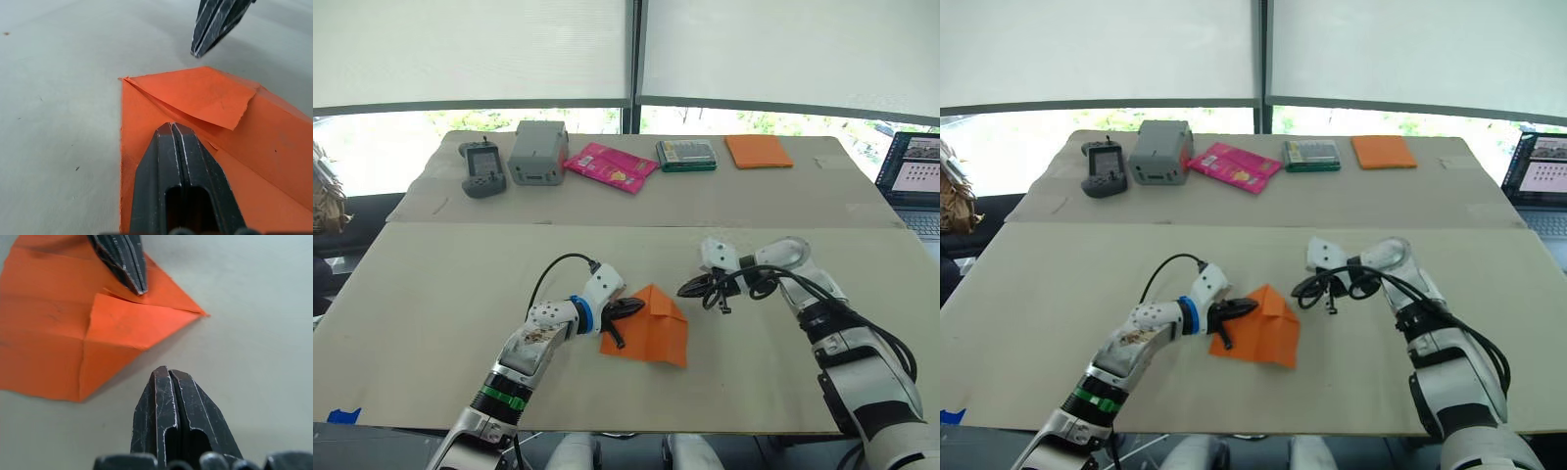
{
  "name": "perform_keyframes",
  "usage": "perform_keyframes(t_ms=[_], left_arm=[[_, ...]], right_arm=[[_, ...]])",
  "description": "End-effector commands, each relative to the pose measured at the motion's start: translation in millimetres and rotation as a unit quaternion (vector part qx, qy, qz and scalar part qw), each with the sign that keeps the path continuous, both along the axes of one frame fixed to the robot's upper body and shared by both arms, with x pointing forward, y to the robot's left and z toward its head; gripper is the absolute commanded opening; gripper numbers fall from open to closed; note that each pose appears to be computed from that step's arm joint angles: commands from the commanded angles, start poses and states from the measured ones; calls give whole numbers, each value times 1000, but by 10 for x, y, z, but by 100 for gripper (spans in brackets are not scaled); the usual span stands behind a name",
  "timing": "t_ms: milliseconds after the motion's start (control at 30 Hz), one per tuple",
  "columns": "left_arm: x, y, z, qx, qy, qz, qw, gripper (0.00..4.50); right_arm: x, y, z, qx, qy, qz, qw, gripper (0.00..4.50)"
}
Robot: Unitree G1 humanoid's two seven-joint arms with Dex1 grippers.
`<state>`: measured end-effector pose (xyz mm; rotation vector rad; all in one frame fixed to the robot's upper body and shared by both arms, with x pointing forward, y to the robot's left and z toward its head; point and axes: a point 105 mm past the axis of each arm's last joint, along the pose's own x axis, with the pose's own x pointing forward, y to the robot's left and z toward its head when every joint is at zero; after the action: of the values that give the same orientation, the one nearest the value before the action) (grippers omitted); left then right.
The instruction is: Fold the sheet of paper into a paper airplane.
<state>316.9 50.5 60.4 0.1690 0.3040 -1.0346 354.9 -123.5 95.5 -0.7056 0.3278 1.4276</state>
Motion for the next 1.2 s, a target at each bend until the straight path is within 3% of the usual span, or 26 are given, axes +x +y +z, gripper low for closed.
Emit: perform_keyframes(t_ms=[33,267,567,867,1200], left_arm=[[-71,28,-278,33,41,1,999,3],[-64,67,-279,38,40,3,998,3],[-35,142,-248,45,34,12,998,3],[-62,115,-255,42,34,12,998,3],[-212,-50,-264,32,52,-43,997,3]], right_arm=[[22,38,13,-7,-18,21,1000,0],[-109,48,-5,10,63,56,996,0],[-198,232,263,129,153,52,978,0],[-276,355,250,143,146,54,977,0],[-144,335,176,152,113,-3,982,0]])
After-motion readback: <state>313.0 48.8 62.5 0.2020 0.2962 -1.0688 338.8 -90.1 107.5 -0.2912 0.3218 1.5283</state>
